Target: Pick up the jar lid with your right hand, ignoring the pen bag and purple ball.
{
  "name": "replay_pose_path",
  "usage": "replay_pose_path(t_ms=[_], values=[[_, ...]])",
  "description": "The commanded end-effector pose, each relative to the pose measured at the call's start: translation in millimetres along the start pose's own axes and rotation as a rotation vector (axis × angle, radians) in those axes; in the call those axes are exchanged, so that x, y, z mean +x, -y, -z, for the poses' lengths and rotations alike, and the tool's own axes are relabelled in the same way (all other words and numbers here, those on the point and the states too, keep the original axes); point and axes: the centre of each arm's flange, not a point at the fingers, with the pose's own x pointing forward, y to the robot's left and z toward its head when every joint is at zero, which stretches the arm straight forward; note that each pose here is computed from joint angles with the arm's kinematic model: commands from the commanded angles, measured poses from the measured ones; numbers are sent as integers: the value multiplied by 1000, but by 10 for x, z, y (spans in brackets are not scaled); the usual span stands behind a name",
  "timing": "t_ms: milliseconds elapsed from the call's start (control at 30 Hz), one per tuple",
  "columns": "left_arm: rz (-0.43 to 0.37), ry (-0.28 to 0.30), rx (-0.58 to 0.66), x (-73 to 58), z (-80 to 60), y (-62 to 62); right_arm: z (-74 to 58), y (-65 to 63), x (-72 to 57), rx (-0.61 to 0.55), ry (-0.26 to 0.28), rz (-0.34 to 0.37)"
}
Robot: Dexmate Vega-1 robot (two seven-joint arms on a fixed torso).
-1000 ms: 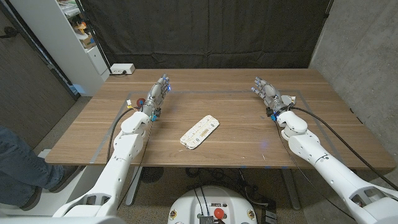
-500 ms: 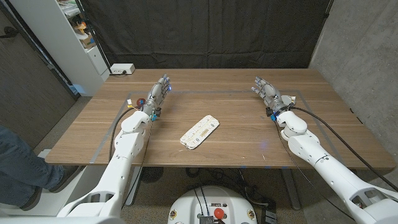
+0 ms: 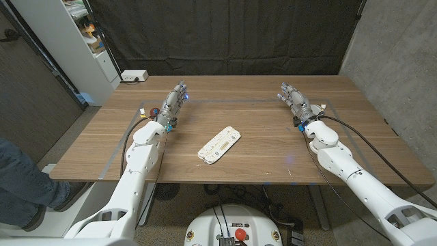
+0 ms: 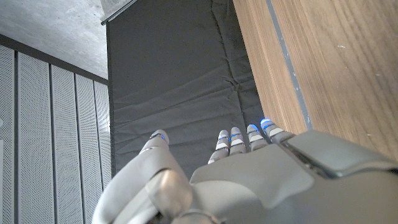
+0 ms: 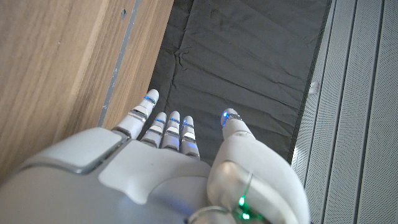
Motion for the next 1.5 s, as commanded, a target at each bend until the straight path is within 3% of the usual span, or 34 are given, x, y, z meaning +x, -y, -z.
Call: replay_pose_path(t_ms=[33, 1500], values=[[3, 2, 2, 17, -18, 11, -37, 60, 2, -14, 14, 9], [12, 11, 3, -59, -39, 89, -240, 234, -103, -69, 49, 12]])
